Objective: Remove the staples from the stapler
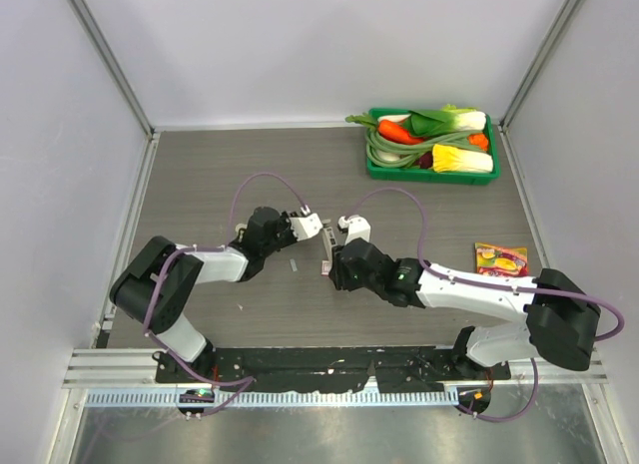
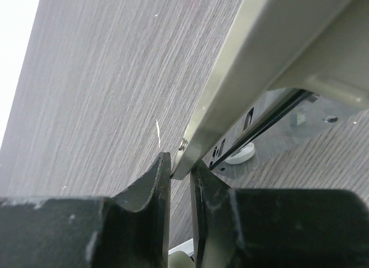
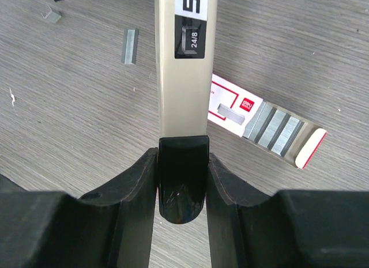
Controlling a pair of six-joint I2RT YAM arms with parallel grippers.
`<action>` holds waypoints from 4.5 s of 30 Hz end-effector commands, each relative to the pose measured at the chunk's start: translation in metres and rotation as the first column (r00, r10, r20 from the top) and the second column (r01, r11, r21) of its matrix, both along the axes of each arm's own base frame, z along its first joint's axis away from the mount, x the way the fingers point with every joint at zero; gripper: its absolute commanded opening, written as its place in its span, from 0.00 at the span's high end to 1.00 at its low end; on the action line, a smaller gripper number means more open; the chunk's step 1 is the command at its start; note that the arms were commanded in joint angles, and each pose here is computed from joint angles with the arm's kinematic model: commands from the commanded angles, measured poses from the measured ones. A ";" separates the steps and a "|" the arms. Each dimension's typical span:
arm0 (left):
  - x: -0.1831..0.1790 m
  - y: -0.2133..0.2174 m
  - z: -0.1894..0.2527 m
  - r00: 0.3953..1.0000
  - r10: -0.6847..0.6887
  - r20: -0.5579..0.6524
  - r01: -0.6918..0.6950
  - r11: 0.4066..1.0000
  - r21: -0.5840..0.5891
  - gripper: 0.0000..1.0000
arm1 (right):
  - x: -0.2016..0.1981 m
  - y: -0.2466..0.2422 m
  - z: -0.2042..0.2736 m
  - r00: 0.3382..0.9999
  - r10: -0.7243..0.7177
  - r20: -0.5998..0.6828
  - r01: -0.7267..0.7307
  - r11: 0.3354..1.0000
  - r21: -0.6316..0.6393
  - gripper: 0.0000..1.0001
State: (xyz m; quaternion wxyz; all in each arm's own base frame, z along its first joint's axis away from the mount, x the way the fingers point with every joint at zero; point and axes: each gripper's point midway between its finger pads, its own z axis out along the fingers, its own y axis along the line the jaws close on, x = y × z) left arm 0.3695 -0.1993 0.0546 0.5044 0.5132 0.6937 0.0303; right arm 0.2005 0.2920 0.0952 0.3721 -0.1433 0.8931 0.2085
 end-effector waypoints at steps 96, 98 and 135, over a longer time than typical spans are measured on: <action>-0.029 0.029 0.110 0.891 0.148 -0.430 -0.305 0.895 -0.324 0.61 | 0.038 -0.067 0.012 0.967 -0.253 0.030 0.254 0.951 -0.178 0.81; -0.031 0.029 0.111 0.890 0.142 -0.433 -0.302 0.896 -0.326 0.61 | 0.019 -0.070 0.010 0.961 -0.275 -0.016 0.270 0.953 -0.140 0.86; -0.042 0.040 0.116 0.894 0.164 -0.416 -0.305 0.905 -0.298 0.60 | -0.015 -0.003 -0.073 0.988 -0.126 -0.088 0.104 0.970 -0.218 0.99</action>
